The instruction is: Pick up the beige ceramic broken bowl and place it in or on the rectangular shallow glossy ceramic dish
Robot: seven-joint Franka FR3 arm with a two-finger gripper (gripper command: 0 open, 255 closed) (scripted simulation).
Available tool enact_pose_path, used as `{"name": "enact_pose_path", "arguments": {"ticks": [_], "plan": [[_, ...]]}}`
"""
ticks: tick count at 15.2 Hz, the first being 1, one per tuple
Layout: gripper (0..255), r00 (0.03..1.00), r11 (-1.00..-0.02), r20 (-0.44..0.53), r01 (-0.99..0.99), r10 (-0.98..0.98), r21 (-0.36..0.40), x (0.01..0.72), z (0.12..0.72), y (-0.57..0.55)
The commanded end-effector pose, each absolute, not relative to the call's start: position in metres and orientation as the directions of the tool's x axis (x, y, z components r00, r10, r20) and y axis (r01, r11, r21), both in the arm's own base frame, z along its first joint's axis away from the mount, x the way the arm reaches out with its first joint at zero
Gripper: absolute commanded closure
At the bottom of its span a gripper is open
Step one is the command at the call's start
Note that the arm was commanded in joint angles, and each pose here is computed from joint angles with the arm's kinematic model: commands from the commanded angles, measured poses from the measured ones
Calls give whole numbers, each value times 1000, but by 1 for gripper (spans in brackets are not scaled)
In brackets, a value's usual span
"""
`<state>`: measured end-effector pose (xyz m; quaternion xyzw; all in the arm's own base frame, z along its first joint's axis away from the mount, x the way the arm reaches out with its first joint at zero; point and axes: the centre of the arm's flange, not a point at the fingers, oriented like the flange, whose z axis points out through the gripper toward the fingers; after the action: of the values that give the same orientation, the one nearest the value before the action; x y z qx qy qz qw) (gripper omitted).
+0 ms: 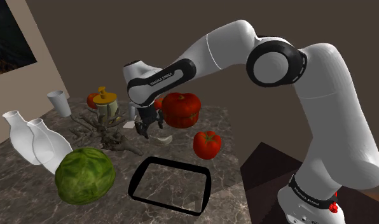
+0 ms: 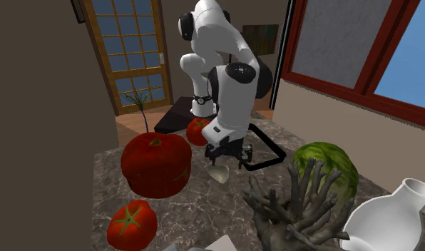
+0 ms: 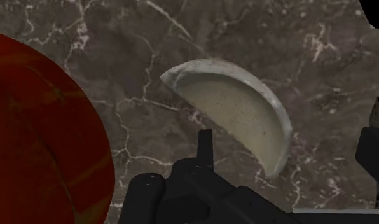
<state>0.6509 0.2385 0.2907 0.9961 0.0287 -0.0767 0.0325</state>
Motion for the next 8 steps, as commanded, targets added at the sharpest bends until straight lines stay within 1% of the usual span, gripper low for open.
{"name": "enact_pose_path", "arguments": {"ticks": [1,8], "plan": [[0,992,-993,-122,37,24,110,663,294,256],[0,992,-993,-122,37,24,110,659,257,252]]}}
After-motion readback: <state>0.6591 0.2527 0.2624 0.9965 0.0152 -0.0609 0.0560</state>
